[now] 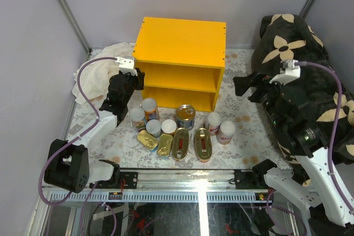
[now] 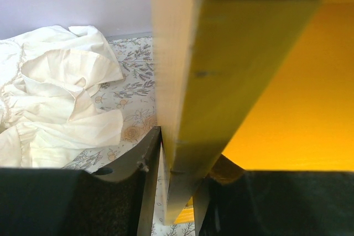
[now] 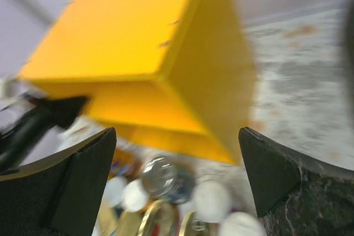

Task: Place and organize the canned foods onto the counter
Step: Move the counter to the center of the board.

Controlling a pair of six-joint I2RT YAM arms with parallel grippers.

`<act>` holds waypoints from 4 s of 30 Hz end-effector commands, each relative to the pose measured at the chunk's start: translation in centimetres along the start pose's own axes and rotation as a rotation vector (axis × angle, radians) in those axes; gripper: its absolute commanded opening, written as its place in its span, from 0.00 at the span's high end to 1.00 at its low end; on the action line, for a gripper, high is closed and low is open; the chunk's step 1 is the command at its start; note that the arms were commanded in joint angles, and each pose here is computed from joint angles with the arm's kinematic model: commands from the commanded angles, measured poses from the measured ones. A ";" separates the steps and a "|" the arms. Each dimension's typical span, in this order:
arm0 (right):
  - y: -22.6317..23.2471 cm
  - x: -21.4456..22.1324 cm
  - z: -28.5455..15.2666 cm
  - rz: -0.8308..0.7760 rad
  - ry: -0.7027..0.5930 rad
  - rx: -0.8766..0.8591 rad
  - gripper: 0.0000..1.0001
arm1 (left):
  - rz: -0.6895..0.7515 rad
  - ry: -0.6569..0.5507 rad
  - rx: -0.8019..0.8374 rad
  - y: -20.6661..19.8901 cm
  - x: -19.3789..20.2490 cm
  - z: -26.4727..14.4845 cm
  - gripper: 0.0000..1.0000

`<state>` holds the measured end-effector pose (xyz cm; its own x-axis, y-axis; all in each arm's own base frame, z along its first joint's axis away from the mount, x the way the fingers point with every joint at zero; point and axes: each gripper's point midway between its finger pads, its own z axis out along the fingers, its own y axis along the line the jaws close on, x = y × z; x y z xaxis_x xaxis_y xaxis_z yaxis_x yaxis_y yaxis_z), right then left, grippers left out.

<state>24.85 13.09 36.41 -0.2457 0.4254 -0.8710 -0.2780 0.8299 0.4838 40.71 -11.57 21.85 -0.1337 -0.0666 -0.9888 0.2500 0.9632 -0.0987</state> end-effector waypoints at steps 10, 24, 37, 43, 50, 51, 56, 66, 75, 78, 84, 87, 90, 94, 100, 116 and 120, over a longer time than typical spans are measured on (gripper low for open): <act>-0.2 8.8 -1.8 -0.131 0.712 0.037 0.00 | -0.053 0.102 0.084 -2.2 2.2 -0.7 0.73; 5.8 3.5 -1.6 -0.037 0.235 -0.335 0.01 | -0.060 0.104 0.096 -2.4 2.2 -0.9 0.73; 0.4 9.1 0.0 -0.184 0.740 -0.023 0.01 | -0.058 0.124 0.091 -2.3 2.8 -0.5 0.72; 4.4 11.7 -2.4 -0.159 0.822 -0.375 0.00 | -0.048 0.146 0.093 -2.3 3.2 -0.5 0.71; 7.1 8.1 -1.8 -0.077 0.535 -0.464 0.00 | -0.051 0.157 0.102 -2.5 3.5 -0.4 0.71; 8.5 6.7 -1.7 -0.042 0.442 -0.529 0.00 | -0.050 0.158 0.102 -2.5 3.5 -0.5 0.71; 8.6 4.6 -0.9 0.090 0.274 -0.494 0.00 | -0.050 0.155 0.105 -2.5 3.4 -0.6 0.71; -7.3 1.7 -2.1 -0.171 0.117 0.389 0.00 | -0.054 0.169 0.106 -2.6 3.7 -0.6 0.71; -6.2 10.8 -3.3 -0.193 0.499 0.199 0.00 | -0.077 0.192 0.108 -2.7 4.6 -0.5 0.69; -5.3 12.4 -3.6 -0.189 0.544 0.104 0.00 | -0.083 0.183 0.095 -2.5 4.7 -0.6 0.69; -4.3 14.2 -3.7 -0.190 0.591 0.007 0.00 | -0.087 0.158 0.090 -2.4 4.3 -0.6 0.69; -4.2 14.7 -3.2 -0.176 0.587 -0.011 0.00 | -0.085 0.154 0.093 -2.5 4.0 -0.3 0.68; -3.7 15.2 -3.0 -0.172 0.598 -0.049 0.00 | -0.088 0.159 0.097 -2.6 3.7 0.0 0.68; -3.7 16.6 -3.0 -0.216 0.660 -0.071 0.00 | -0.108 0.133 0.073 -2.4 3.3 -0.4 0.69; -6.0 17.6 -1.8 -0.272 0.669 0.074 0.00 | -0.139 0.074 -0.014 -1.0 2.6 -2.1 0.72; -6.1 17.2 3.6 -0.356 0.584 0.098 0.00 | -0.197 -0.001 -0.134 0.9 1.7 -5.4 0.68; -5.9 14.4 4.1 -0.296 0.463 0.190 0.00 | -0.192 0.008 -0.133 0.9 1.9 -5.2 0.67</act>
<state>24.31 15.73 16.05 -0.6874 -0.1342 -0.7137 -0.3265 0.9350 0.1387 35.59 -9.63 20.51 -0.1819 -0.2429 -0.9528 0.1059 0.9585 -0.2646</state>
